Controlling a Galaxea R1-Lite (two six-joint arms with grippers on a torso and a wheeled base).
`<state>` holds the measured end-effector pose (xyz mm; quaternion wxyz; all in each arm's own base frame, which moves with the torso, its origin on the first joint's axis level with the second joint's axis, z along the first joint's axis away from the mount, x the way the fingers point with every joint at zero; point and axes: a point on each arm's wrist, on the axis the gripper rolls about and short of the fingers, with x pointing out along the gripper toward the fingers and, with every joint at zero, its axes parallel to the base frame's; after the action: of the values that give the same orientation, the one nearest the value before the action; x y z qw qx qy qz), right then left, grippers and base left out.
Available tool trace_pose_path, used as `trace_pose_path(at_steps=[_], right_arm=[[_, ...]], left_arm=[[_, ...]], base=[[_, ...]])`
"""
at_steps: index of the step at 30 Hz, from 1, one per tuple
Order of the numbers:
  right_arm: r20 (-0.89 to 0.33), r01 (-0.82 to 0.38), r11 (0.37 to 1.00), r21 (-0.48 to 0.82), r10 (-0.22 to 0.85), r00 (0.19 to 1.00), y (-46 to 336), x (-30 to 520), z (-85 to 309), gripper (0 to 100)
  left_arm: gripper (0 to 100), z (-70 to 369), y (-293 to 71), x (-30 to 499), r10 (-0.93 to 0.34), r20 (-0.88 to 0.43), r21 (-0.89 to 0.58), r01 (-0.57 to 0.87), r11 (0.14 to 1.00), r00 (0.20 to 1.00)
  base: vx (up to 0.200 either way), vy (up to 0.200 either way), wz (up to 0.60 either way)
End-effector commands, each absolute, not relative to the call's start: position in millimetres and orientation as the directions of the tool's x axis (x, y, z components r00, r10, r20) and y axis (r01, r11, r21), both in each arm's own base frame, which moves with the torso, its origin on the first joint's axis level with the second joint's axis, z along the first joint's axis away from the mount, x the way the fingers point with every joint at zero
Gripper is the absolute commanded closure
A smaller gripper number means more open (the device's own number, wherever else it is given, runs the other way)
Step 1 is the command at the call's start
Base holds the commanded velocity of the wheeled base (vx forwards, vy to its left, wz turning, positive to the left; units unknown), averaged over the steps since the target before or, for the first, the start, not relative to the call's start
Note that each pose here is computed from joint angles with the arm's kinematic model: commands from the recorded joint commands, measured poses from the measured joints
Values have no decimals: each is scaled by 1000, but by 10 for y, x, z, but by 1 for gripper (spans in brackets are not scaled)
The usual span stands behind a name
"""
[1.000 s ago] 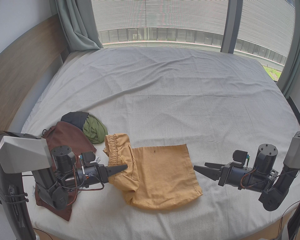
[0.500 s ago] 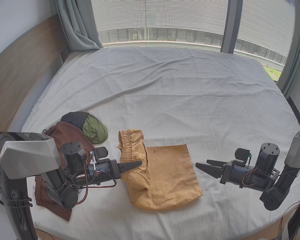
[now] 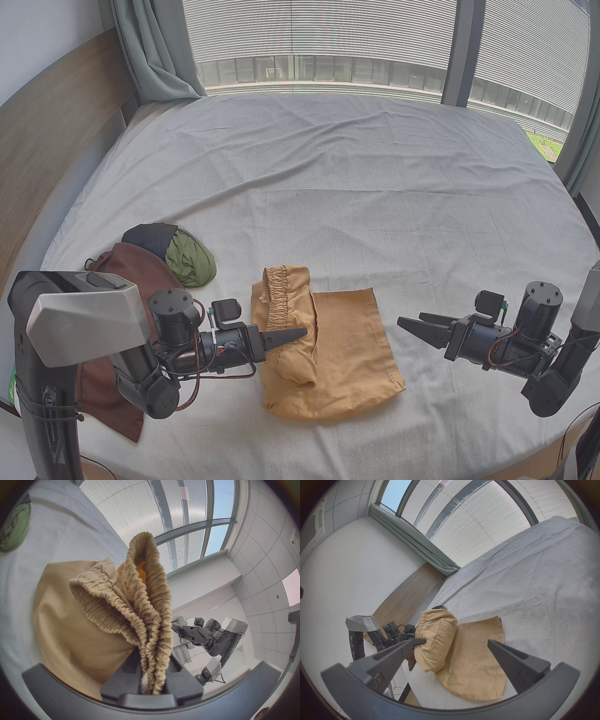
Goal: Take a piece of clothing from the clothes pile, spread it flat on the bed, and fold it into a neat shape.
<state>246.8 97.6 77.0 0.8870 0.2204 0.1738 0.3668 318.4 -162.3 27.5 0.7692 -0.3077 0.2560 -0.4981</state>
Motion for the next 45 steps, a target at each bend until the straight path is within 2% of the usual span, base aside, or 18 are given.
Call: trace_pose_path(at_steps=[1,24,35,36,42,45], right_arm=[[-145,-571,637,518,724,675,964,2479,773,0],[-128,-565,646,514,709,694,906,2552,796,0],[-124,-566,645,513,709,694,910,2565,801,0],[-124,-567,644,514,710,693,911,2565,801,0],[-123,-568,644,513,710,693,912,2568,803,0],[-125,-565,646,514,708,695,903,2569,797,0]], left_arm=[[100,213,-1690,3198,-929,-91,-746,593,302,358],[100,-83,-2088,3212,-953,-106,-793,554,253,284],[100,-177,-2175,3261,-949,-107,-789,556,263,297],[0,-181,-2175,3261,-949,-107,-789,556,263,297],[0,-148,-2201,3305,-949,-88,-778,574,256,303],[0,-137,-2212,3310,-939,-87,-770,576,276,333]], base=[[0,0,0],[0,0,0],[0,0,0],[0,0,0],[0,0,0],[0,0,0]])
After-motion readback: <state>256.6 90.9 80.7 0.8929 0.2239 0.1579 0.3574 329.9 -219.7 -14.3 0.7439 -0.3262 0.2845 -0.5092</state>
